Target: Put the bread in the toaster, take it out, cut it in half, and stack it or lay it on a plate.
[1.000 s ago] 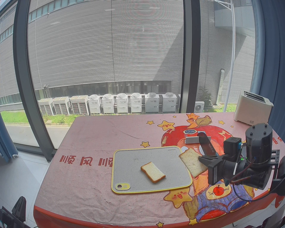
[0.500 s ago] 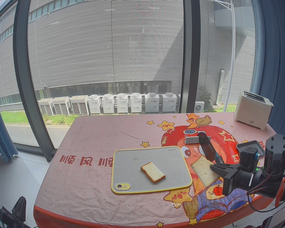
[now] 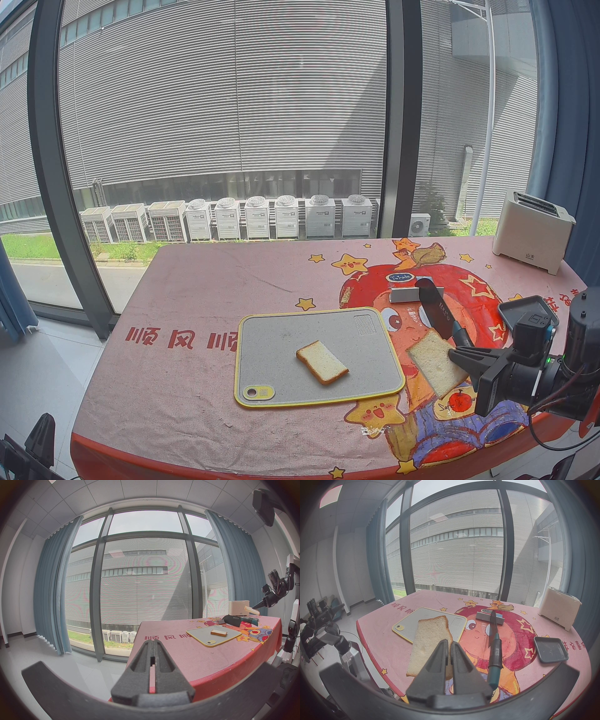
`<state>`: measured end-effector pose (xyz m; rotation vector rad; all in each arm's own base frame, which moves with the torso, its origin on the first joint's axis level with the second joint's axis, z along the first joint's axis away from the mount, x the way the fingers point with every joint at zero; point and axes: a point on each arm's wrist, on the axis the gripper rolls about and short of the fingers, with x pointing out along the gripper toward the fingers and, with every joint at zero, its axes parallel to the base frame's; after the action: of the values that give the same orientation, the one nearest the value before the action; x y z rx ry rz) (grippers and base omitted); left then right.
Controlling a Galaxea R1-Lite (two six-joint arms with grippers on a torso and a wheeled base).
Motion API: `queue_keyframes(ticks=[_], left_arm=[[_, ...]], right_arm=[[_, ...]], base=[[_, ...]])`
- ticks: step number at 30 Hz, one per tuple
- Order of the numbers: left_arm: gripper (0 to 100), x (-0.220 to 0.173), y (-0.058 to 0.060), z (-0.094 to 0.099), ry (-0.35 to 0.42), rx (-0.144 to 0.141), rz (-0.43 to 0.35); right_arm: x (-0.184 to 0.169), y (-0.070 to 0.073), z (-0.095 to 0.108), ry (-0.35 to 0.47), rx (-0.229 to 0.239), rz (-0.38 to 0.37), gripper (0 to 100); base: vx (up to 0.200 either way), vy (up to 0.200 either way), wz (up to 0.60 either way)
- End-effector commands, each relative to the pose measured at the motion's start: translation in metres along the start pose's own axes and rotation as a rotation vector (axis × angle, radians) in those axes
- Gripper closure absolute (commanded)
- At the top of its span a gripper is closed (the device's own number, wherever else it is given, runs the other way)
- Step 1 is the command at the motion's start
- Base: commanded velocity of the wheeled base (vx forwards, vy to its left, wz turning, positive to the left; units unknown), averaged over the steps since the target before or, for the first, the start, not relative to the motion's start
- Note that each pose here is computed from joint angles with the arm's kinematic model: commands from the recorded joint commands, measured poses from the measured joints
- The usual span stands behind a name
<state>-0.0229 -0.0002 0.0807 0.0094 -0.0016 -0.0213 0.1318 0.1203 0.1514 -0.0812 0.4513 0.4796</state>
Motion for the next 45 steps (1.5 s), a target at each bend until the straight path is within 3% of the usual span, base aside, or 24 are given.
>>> queue_keyframes(ticks=[1,31,45], left_arm=[[100,0.0001,-0.0001,-0.0053,0.002,0.0,0.001],[100,0.0001,-0.0001,-0.0053,0.002,0.003,0.001],[100,0.0001,0.0,-0.0053,0.001,0.001,0.0]], right_arm=[[0.0001,0.0006,-0.0009,0.004,-0.003,0.003,100],[0.0001,0.0015,-0.0029,0.012,-0.008,0.007,100],[0.0,0.0019,-0.0035,0.013,-0.009,0.01,100]], base=[[0.0,0.0,0.0],[0.0,0.0,0.0],[0.0,-0.2,0.0]])
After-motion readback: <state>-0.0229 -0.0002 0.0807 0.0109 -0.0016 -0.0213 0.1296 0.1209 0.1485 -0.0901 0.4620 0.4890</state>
